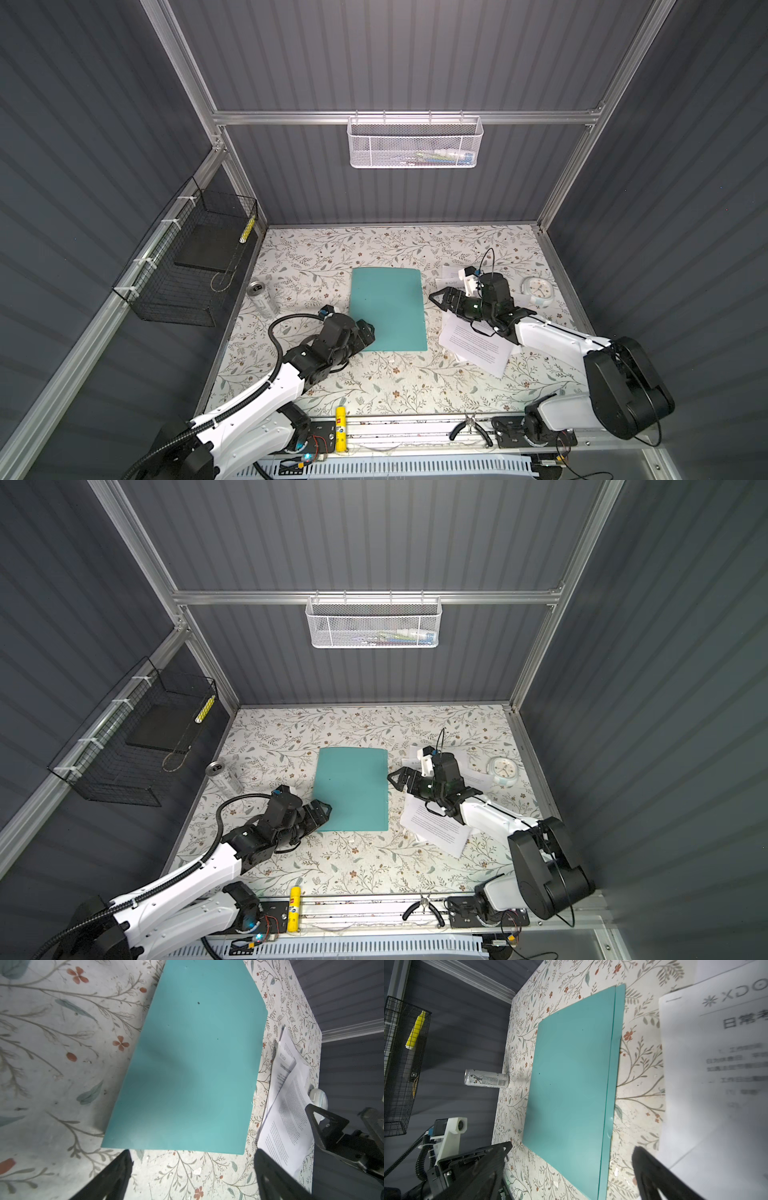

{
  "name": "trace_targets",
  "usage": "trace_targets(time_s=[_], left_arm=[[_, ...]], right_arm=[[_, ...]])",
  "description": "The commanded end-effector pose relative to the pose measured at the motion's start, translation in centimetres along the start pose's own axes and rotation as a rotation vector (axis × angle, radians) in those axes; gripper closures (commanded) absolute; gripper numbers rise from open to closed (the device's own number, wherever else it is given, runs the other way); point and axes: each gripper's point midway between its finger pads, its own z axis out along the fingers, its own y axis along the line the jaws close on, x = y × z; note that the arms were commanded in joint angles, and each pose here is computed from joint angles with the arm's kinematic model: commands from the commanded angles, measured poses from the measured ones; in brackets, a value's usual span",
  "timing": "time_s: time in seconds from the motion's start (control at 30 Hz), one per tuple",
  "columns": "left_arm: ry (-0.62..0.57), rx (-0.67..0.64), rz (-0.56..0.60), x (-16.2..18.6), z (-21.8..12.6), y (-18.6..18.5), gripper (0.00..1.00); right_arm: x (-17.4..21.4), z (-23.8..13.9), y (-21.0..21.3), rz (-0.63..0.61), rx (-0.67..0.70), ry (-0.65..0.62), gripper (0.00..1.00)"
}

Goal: Put the files into the folder

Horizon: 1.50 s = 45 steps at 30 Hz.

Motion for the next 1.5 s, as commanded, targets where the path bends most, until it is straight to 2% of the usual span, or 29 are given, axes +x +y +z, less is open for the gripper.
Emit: trace_targets(time_s=[0.0,0.57,0.9,1.47], left_arm=[[-0.033,0.007,-0.038,0.0,0.4,-0.1,0.08],[-0.076,0.117,-0.175,2.6,1.6,1.0,0.18],[-0.132,0.167,-0.200,2.3,1.4,1.3,0.18],[-0.166,0.199,-0.279,2.4,1.8,3.1,0.25]], right_arm=[[0.4,0.4,0.7,0.004,-0.041,0.012,0.04],[1.5,0.8,1.4,0.052,-0.128,0.036,0.06],[1.6,1.0,1.2,0.060,-0.135,0.039,0.06],[1.7,1.2,1.0,0.065,-0.134,0.041,0.06]])
